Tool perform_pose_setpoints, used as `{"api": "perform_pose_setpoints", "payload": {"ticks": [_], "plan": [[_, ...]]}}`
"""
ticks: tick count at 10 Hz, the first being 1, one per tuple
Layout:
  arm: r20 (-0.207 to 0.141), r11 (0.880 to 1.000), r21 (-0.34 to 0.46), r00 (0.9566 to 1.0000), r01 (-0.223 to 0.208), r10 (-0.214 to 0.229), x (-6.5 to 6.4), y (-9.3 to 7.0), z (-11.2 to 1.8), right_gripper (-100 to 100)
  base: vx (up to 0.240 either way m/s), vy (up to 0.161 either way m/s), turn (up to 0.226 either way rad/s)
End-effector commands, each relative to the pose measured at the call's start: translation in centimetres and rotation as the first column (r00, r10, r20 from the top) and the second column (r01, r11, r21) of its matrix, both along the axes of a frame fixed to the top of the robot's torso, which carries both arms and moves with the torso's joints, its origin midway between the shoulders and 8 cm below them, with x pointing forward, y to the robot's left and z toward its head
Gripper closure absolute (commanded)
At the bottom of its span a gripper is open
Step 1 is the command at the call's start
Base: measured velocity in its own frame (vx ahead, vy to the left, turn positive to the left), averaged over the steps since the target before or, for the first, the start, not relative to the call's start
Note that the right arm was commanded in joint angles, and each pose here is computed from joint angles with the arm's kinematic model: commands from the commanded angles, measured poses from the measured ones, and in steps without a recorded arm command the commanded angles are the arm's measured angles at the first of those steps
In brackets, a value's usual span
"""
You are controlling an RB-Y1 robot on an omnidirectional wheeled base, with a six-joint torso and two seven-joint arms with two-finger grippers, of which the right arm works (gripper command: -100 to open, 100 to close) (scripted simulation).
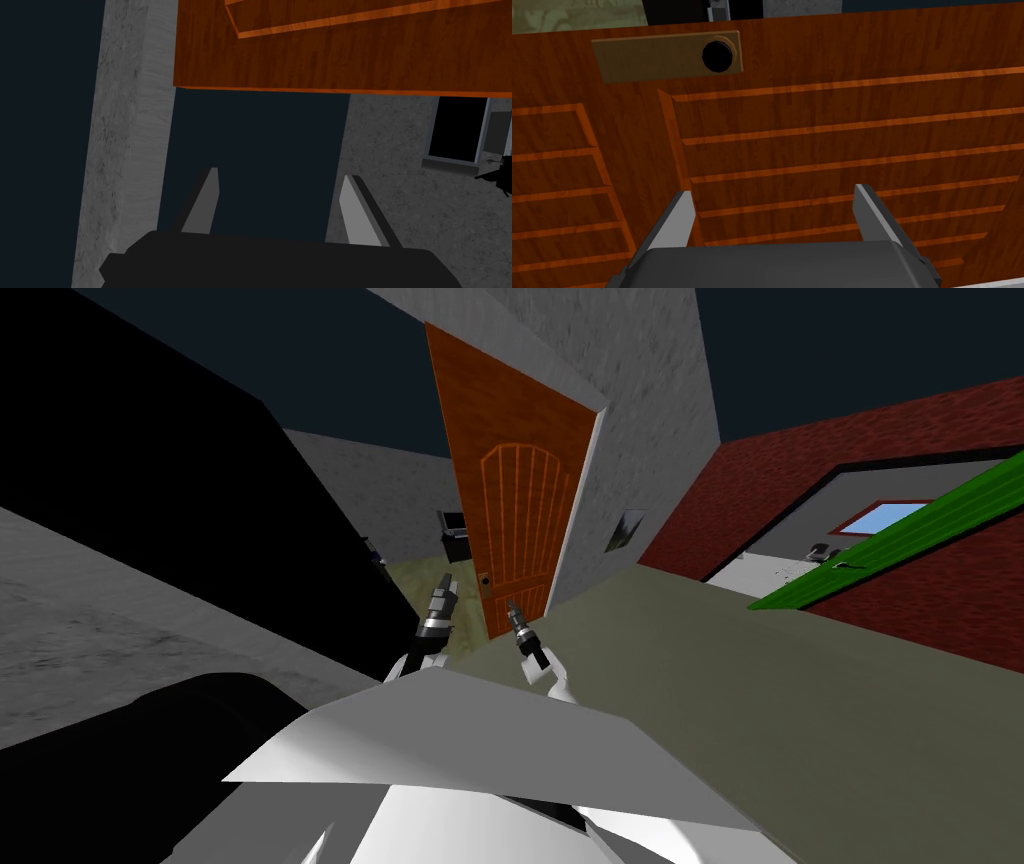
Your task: Push the door open
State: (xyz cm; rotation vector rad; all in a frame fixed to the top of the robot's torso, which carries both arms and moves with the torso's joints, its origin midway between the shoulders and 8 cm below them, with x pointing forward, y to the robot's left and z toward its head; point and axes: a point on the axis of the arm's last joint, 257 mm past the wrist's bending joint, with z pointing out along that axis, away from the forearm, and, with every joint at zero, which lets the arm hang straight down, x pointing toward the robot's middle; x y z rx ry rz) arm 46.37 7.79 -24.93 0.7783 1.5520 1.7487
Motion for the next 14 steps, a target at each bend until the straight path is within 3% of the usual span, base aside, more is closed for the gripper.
{"api": "perform_pose_setpoints", "payload": {"ticks": [1, 4, 8, 9, 10, 14], "plan": [[-0.022, 0.999, -0.018, 0.9994, -0.028, 0.028, -0.4, 1.2, -1.2, -100, 0.113, 0.103, -0.086], [-0.049, 0.997, -0.039, 0.997, -0.062, 0.06, -0.9, 2.6, -2.6, -100, 0.121, 0.094, -0.065], [-0.09, 0.991, -0.073, 0.9901, -0.115, 0.108, -1.8, 4.8, -4.6, -100, 0.151, 0.101, -0.063], [-0.084, 0.992, -0.068, 0.9913, -0.107, 0.102, -1.8, 4.5, -4.3, -100, 0.071, 0.041, -0.013], [-0.086, 0.991, -0.088, 0.9919, -0.1, 0.093, -1.4, 3.6, -5.0, -100, 0.1, 0.082, 0.044], [-0.088, 0.99, -0.109, 0.9932, -0.086, 0.076, -0.8, 2.6, -5.7, -100, 0.135, 0.132, 0.023]]}}
